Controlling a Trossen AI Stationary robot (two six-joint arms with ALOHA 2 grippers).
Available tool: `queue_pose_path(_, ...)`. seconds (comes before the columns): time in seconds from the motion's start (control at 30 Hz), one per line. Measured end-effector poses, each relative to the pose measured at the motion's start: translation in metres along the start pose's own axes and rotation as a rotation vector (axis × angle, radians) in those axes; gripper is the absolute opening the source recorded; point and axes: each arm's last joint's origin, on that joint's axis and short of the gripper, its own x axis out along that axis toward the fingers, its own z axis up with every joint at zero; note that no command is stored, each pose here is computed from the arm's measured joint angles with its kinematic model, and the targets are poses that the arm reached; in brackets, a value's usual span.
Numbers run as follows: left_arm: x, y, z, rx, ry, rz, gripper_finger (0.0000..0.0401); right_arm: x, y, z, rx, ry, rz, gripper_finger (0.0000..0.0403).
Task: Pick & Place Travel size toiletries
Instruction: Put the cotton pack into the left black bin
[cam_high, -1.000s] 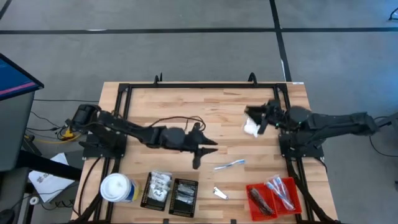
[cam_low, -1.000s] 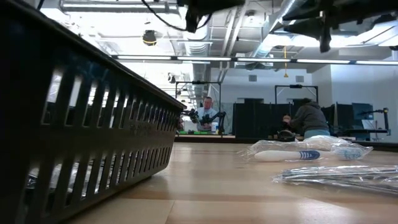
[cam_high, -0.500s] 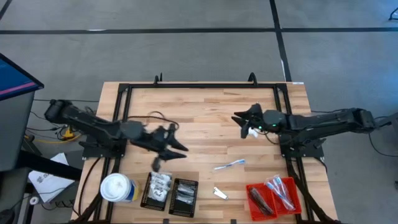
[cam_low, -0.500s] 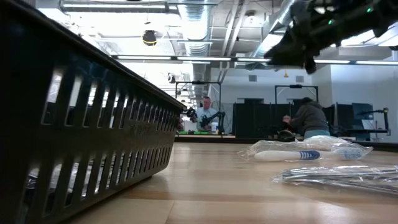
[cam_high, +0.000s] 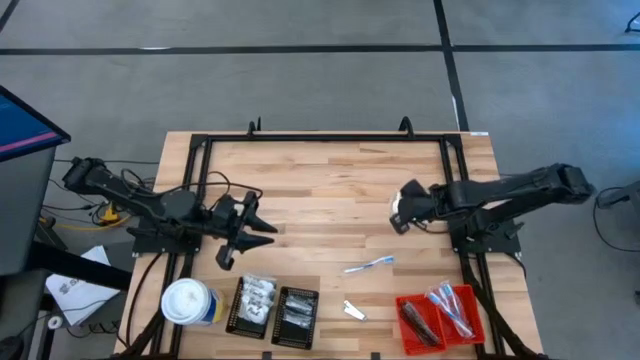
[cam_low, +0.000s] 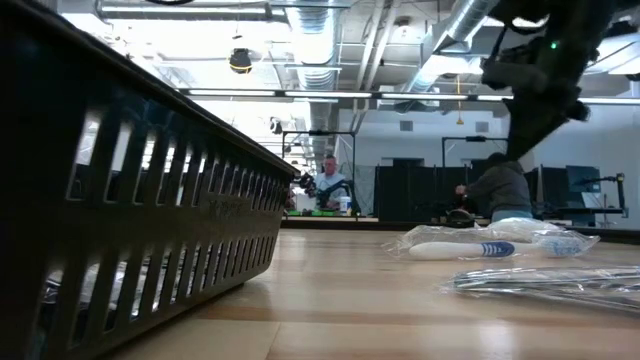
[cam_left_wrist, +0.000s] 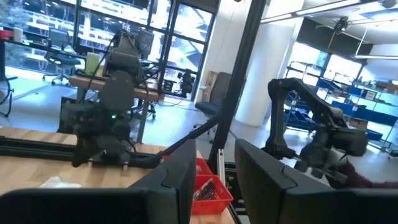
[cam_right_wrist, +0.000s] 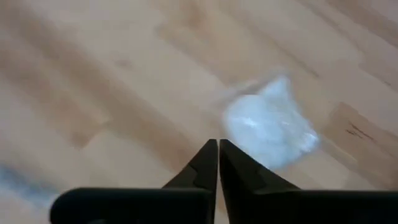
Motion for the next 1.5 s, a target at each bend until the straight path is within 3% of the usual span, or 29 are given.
queue_pose_path(0.1, 0.0, 0.0, 0.001, -0.001, -0.011, -0.003, 0.0104, -0.011, 0.018, -0.001, -0.162, 0.0, 0.056, 0.0006)
queue_pose_path(0.2, 0.0, 0.0, 0.001, -0.002, -0.017, -0.004, 0.0104, -0.01, 0.028, -0.005, -0.364, 0.014, 0.042, 0.0015)
queue_pose_path(0.27, 0.0, -0.001, 0.002, -0.004, -0.026, -0.007, 0.0104, -0.007, 0.033, -0.007, -0.433, 0.044, 0.049, 0.0021)
queue_pose_path(0.43, 0.0, -0.005, 0.002, -0.01, -0.028, -0.042, 0.0104, 0.012, 0.042, -0.015, -0.474, 0.168, 0.0, 0.0054)
queue_pose_path(0.63, -0.001, -0.01, 0.002, -0.008, -0.032, -0.066, 0.0104, 0.037, 0.045, -0.027, -0.49, 0.3, -0.18, 0.0149)
queue_pose_path(0.8, -0.001, -0.01, 0.003, -0.006, -0.036, -0.067, 0.0104, 0.052, 0.044, -0.032, -0.511, 0.3, -0.35, 0.0236)
queue_pose_path(0.9, -0.001, -0.01, 0.003, -0.006, -0.04, -0.067, 0.0104, 0.059, 0.043, -0.033, -0.537, 0.284, -0.432, 0.0264)
queue_pose_path(1.1, -0.001, -0.01, 0.003, -0.007, -0.041, -0.068, 0.0104, 0.072, 0.045, -0.036, -0.596, 0.23, -0.534, 0.027)
queue_pose_path(1.5, -0.001, -0.01, 0.004, -0.007, -0.044, -0.068, 0.0104, 0.1, 0.042, -0.037, -0.625, 0.271, -0.653, 0.027)
